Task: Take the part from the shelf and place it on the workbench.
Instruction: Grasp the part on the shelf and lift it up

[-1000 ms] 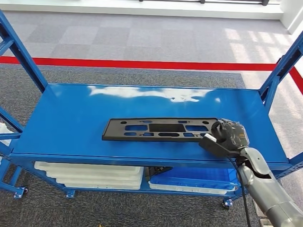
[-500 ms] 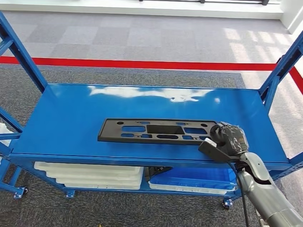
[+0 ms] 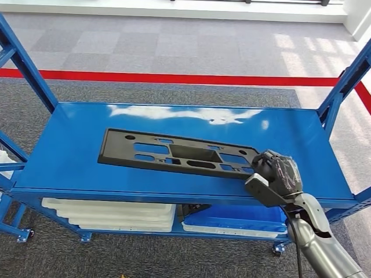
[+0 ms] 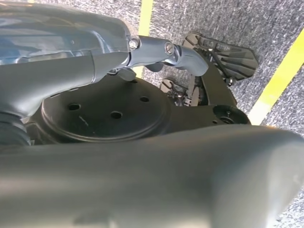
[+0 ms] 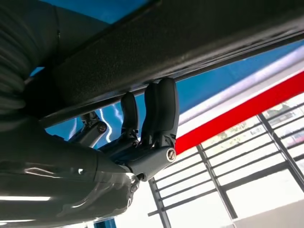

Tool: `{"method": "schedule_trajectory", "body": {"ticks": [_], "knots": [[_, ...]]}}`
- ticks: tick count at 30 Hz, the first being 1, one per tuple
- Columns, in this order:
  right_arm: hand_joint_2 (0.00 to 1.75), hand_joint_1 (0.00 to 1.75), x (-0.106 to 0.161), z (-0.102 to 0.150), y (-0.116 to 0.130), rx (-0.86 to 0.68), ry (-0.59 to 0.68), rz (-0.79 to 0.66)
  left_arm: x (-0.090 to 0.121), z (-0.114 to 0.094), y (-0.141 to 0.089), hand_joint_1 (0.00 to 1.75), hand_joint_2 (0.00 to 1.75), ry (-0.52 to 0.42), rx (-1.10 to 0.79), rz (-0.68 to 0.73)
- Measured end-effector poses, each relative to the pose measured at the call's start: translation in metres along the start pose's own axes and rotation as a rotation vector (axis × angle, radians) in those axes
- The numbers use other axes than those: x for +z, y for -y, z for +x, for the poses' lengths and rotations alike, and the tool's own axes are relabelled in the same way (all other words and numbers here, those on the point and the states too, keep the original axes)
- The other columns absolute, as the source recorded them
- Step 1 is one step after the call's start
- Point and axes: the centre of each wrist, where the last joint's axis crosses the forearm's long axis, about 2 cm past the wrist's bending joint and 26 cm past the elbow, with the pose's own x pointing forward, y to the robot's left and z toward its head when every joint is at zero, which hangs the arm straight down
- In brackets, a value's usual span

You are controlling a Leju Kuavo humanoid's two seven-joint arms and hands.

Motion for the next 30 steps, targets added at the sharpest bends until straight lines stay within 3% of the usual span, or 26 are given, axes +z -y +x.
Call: {"method": "schedule_trajectory", "body": {"ticks": [6, 10, 21, 30], "knots": [[1.75, 1.75, 0.001, 0.009, 0.017, -0.115, 0.020, -0.096, 0.000, 0.000, 0.000, 0.00, 0.00, 0.018, 0.012, 0.003], [1.75, 1.75, 0.004, 0.014, 0.027, -0.237, 0.038, -0.147, 0.000, -0.001, -0.001, 0.00, 1.75, 0.057, 0.009, 0.003], [1.75, 1.75, 0.017, 0.031, 0.038, -0.400, 0.089, -0.211, 0.001, -0.002, -0.005, 0.00, 1.75, 0.118, -0.004, -0.001], [1.75, 1.75, 0.031, 0.051, 0.033, -0.551, 0.135, -0.213, 0.002, -0.002, -0.010, 0.00, 1.75, 0.139, -0.007, -0.004]]}}
